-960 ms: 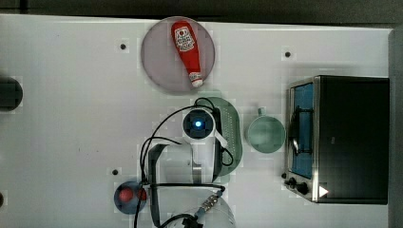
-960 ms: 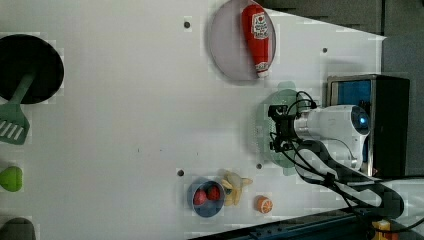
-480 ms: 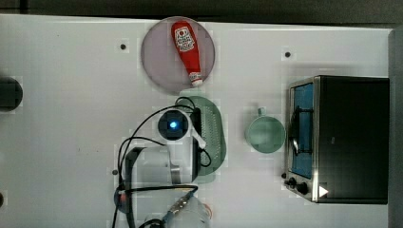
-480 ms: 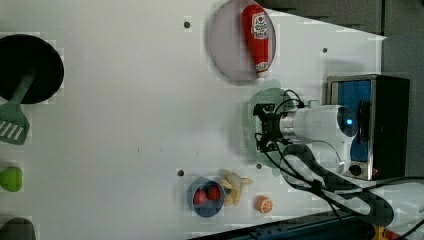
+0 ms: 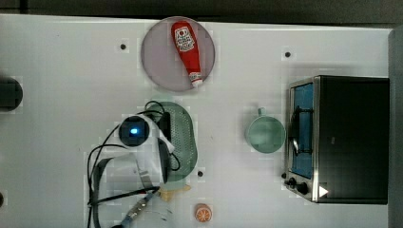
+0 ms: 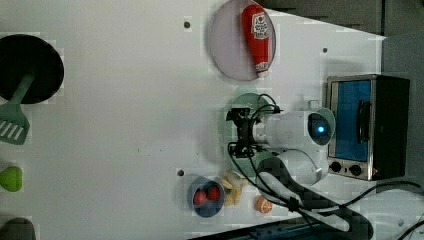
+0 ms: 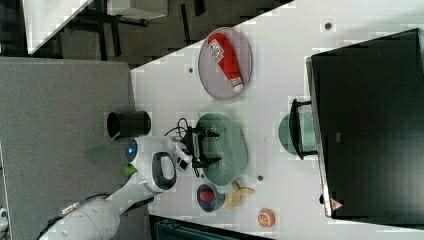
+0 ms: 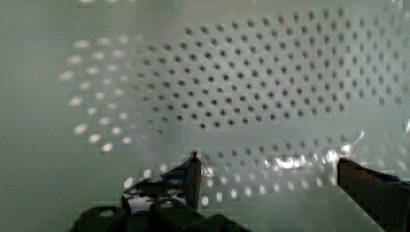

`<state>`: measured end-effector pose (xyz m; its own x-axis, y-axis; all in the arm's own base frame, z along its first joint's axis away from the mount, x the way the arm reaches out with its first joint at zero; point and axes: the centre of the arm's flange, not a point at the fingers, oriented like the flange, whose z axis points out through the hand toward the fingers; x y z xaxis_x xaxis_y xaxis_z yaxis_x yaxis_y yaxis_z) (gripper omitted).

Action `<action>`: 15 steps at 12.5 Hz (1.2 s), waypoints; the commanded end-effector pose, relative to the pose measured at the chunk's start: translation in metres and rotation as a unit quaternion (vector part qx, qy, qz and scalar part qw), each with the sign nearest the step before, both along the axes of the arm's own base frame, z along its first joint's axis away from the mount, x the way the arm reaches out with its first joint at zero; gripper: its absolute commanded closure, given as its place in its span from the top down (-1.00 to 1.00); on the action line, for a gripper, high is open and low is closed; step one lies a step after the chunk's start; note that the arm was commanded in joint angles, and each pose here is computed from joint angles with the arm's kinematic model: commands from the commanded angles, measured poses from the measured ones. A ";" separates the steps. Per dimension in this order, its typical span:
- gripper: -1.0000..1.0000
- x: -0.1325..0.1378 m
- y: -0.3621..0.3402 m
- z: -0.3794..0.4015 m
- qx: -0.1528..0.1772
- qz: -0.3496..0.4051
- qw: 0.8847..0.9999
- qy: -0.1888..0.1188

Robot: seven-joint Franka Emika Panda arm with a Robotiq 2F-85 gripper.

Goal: Drag strainer right to left.

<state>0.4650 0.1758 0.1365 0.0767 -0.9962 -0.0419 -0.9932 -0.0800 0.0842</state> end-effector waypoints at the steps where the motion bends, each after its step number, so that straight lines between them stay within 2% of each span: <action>1: 1.00 0.003 0.041 0.002 0.000 -0.016 1.000 -0.001; 8: 1.00 0.010 0.116 0.003 0.021 -0.004 1.000 0.009; 15: 1.00 0.007 0.178 0.001 0.026 -0.031 0.999 0.008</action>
